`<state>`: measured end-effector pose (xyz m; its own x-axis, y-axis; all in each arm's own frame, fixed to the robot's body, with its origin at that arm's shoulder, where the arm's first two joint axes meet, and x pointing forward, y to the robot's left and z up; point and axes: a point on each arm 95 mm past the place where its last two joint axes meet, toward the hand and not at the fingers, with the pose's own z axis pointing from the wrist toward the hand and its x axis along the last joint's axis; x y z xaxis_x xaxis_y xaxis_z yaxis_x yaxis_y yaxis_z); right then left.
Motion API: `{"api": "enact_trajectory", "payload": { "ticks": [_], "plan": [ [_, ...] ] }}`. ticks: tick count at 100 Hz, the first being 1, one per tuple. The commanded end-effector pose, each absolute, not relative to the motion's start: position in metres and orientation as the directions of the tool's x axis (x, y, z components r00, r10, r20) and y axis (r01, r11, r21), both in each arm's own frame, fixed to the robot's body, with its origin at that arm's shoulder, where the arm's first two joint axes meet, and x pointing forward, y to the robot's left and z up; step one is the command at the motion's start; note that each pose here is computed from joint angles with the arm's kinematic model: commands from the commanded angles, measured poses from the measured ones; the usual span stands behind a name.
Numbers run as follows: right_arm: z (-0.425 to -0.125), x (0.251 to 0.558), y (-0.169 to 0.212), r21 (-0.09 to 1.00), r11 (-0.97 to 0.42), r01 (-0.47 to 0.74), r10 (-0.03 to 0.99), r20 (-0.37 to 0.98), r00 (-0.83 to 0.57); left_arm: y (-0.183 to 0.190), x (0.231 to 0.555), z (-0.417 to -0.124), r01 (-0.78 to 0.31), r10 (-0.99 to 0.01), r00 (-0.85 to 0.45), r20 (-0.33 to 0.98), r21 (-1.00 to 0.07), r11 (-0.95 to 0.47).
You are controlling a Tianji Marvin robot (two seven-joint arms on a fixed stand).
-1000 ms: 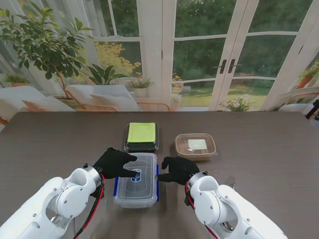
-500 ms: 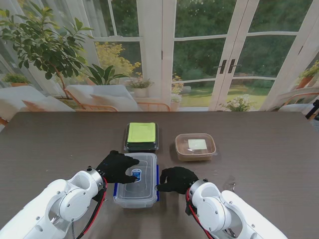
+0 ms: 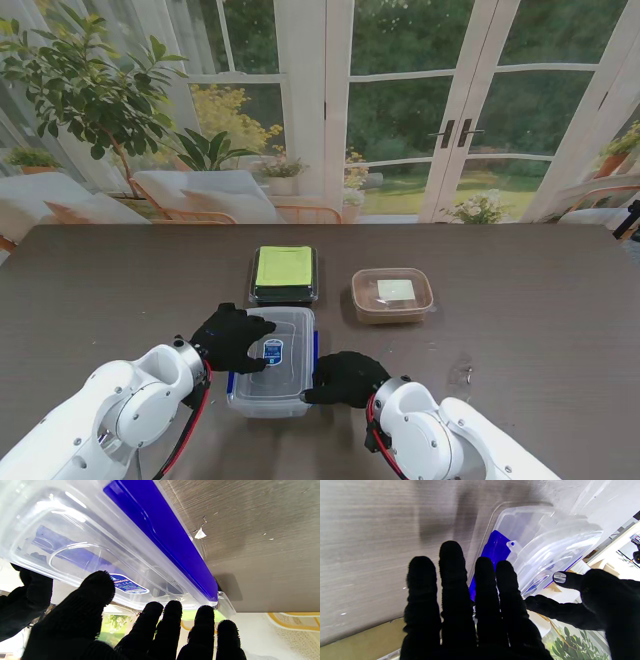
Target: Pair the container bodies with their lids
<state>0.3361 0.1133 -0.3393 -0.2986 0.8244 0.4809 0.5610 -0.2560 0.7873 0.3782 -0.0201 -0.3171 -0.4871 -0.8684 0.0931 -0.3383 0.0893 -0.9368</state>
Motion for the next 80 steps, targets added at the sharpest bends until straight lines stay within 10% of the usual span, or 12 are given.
{"api": "enact_trajectory", "payload": {
  "ticks": [1,80],
  "plan": [
    [-0.341,0.326,0.122,0.772,-0.25,0.584,0.808,0.499,-0.314,-0.016,0.377,-0.321,-0.358,-0.87,-0.485,0.086,-0.928,0.107],
    [-0.343,0.299,0.15,0.725,-0.295,0.623,0.738,0.587,-0.333,-0.005,0.377,-0.311,-0.357,-0.856,-0.512,0.069,-0.924,0.139]
  ]
}}
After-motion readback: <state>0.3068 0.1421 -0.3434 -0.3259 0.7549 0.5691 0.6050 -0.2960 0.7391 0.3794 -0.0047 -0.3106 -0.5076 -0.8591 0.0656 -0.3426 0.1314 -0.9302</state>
